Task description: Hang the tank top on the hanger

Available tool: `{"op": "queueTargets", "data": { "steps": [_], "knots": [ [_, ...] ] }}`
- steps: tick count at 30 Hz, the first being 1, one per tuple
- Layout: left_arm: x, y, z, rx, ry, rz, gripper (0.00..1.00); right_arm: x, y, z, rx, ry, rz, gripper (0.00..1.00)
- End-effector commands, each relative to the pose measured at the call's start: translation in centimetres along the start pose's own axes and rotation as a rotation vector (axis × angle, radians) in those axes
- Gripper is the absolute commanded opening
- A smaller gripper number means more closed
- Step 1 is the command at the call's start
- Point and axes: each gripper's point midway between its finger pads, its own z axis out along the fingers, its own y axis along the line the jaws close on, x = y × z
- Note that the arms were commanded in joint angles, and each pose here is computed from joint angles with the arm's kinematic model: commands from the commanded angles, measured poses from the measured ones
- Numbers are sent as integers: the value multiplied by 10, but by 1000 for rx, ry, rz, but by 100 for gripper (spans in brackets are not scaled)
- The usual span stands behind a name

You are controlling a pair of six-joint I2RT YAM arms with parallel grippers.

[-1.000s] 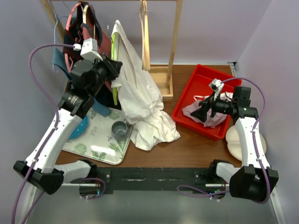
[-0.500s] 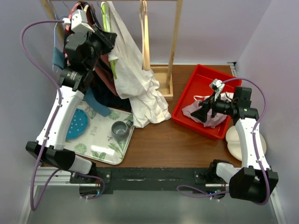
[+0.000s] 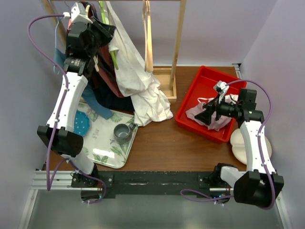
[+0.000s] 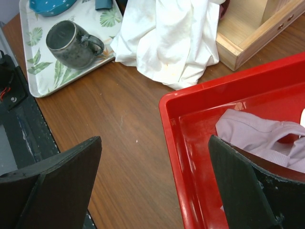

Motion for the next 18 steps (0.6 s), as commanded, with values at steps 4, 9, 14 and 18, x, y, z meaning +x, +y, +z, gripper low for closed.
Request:
{"op": "queueTargets", "data": {
  "steps": [4, 9, 14, 18],
  "knots": [
    [-46, -11, -9, 143, -112, -49, 6, -3, 5, -2, -21, -19, -25, 99],
    [-56, -23, -28, 174, -119, -31, 39, -4, 4, -4, -13, -19, -31, 99],
    [-81, -49, -68, 222, -170, -3, 63, -4, 3, -6, 2, -16, -40, 98],
    [-93, -61, -105, 229, -208, 36, 72, -5, 2, -10, 16, -22, -49, 99]
  ]
}}
